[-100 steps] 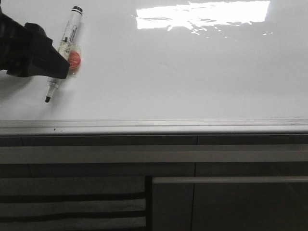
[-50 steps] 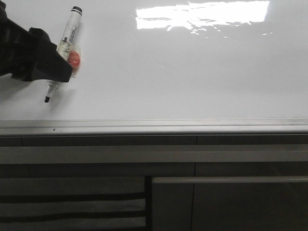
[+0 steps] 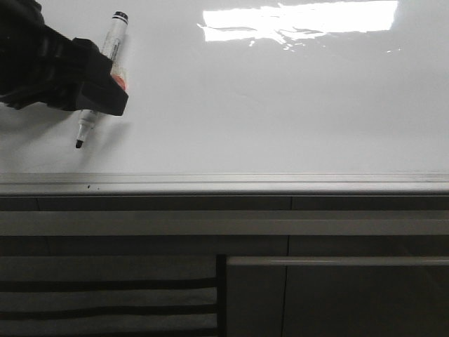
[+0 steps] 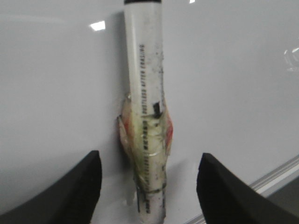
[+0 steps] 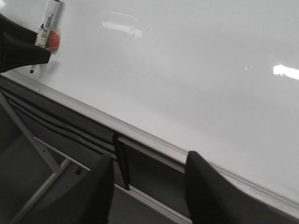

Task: Write number 0 on whiteboard

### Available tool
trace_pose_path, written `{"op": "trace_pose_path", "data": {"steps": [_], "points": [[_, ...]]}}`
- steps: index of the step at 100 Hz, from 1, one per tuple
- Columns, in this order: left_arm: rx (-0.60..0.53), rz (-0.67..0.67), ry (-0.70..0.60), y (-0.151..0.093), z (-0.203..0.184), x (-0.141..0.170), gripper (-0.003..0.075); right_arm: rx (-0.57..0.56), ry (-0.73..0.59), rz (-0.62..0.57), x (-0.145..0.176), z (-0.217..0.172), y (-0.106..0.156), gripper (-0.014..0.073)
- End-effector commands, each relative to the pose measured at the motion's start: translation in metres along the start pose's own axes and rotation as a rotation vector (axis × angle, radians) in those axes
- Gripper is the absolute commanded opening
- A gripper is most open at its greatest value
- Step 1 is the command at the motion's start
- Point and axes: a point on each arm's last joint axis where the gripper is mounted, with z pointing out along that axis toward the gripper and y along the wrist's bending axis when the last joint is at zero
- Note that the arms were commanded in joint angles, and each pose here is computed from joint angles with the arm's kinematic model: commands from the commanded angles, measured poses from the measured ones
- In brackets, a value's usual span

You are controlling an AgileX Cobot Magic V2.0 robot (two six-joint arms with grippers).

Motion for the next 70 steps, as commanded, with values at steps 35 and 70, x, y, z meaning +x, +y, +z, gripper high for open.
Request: {"op": "trace_pose_path", "data": {"steps": [35, 70], "points": [[-0.03, 0.0, -0.07, 0.0032, 0.0098, -0.0117, 0.0195, 0.012, -0.076, 0.014, -0.0122, -0.0004, -0.0015, 0.0299], [-0.027, 0.002, -0.063, 0.003, 0.0099, -0.0111, -0.0019, 0.011, -0.075, 0.014, -0.0121, -0.0004, -0.0015, 0.0299]]}}
